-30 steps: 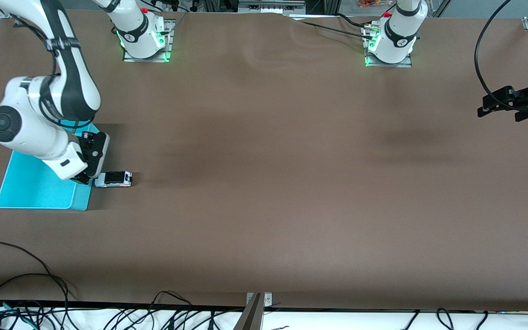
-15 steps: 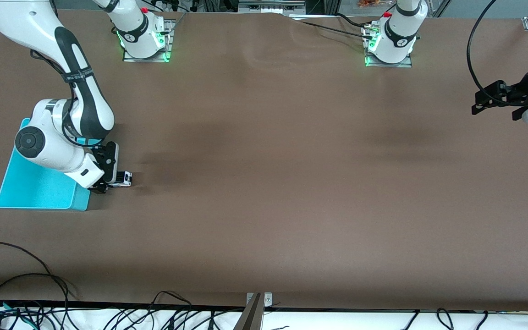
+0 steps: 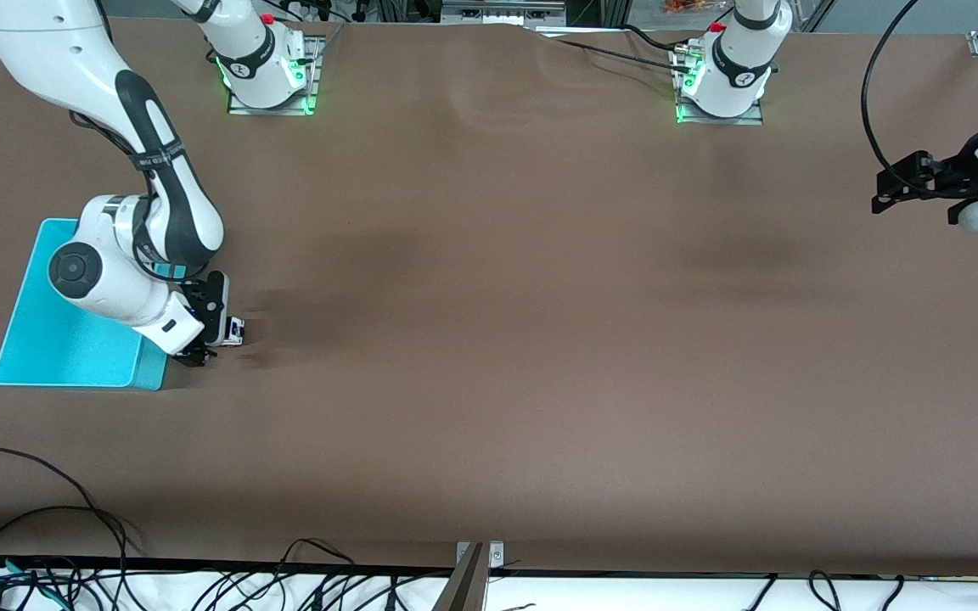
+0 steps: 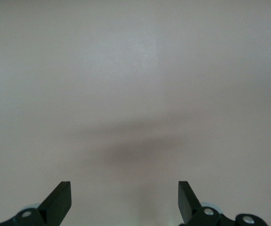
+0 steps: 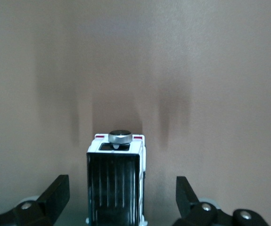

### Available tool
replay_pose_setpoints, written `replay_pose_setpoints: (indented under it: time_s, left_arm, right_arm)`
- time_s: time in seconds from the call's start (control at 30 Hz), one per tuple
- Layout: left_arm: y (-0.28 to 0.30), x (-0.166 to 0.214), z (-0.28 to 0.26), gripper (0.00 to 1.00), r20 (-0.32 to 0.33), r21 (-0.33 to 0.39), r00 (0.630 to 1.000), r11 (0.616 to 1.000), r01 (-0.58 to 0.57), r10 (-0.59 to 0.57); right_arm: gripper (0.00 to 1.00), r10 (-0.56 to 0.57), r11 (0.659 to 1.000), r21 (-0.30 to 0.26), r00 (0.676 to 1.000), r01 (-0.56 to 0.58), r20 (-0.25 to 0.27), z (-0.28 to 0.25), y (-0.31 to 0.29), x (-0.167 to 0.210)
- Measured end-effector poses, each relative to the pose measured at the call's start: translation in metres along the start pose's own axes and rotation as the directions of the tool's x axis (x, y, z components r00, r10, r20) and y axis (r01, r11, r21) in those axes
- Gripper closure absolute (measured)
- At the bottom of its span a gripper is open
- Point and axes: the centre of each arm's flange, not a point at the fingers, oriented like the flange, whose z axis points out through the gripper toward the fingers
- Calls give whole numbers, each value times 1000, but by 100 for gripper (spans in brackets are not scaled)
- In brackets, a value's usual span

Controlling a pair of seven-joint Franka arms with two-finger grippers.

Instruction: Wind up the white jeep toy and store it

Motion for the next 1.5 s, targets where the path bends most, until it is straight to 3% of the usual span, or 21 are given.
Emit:
replay_pose_setpoints:
  time_s: [0.53,0.6,0.63,0.73,0.97,1.5]
  left_arm:
    - [6,2,-2,0,-10,-2,1000,1000,-11,10]
    - [8,2,-2,0,-11,-2,1000,1000,-15,15]
    - [10,2,-2,0,-12,-2,1000,1000,-17,17]
    - [16,-1,-2,0,-28,2,999,1000,-28,28]
    - [36,-20,-1,0,-73,18,996,998,-55,57]
    - [33,-26,1,0,-70,18,996,999,-47,49]
  right_arm:
    - [2,10,1000,10,1000,-10,2,13,-1,-7]
    - [8,14,1000,13,1000,-14,2,14,-2,-11]
    - [17,16,1000,14,1000,-16,2,15,-2,-12]
    - [17,19,1000,16,1000,-19,2,16,-2,-15]
    - [49,20,1000,18,1000,-20,1,16,-3,-16]
    - [49,8,1000,9,1000,-8,-15,-7,12,5]
